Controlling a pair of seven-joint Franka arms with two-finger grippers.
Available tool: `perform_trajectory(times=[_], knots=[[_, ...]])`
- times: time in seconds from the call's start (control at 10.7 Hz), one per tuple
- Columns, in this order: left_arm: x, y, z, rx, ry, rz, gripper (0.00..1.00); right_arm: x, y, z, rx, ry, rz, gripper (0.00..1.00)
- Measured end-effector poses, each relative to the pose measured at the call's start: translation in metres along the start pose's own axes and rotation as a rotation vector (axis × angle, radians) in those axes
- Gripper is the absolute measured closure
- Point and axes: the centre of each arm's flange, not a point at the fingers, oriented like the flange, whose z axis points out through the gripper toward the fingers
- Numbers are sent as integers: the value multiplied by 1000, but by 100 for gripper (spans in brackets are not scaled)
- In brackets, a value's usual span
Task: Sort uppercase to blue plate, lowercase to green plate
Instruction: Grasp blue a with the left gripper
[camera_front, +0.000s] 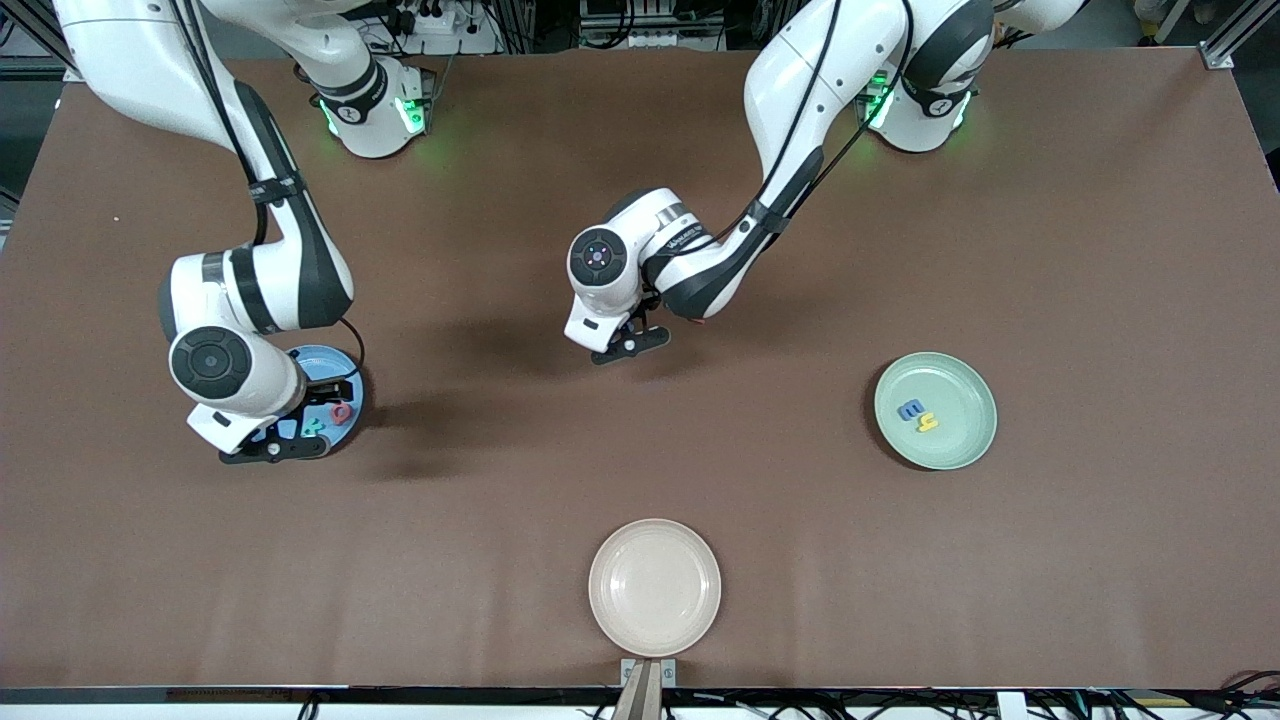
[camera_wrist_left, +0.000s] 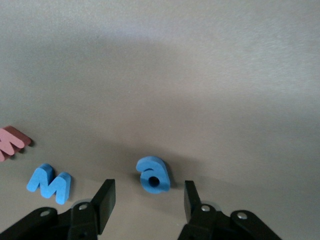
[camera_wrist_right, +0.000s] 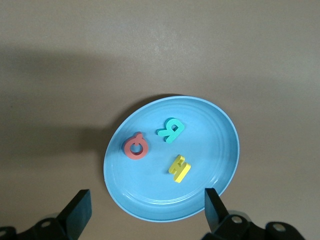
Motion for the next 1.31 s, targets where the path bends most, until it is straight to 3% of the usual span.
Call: perform_trajectory(times=[0.94,1.22,1.31], knots=[[-9,-7,15,-18,32,24,44,0,-3,-1,-1,1,-4,0],[-9,-6,14,-26,35,26,53,0,-6,-1,-2,2,-9,0],[-10,-6,13,-33,37,26,62,0,-7,-2,-2,2,-11,0]])
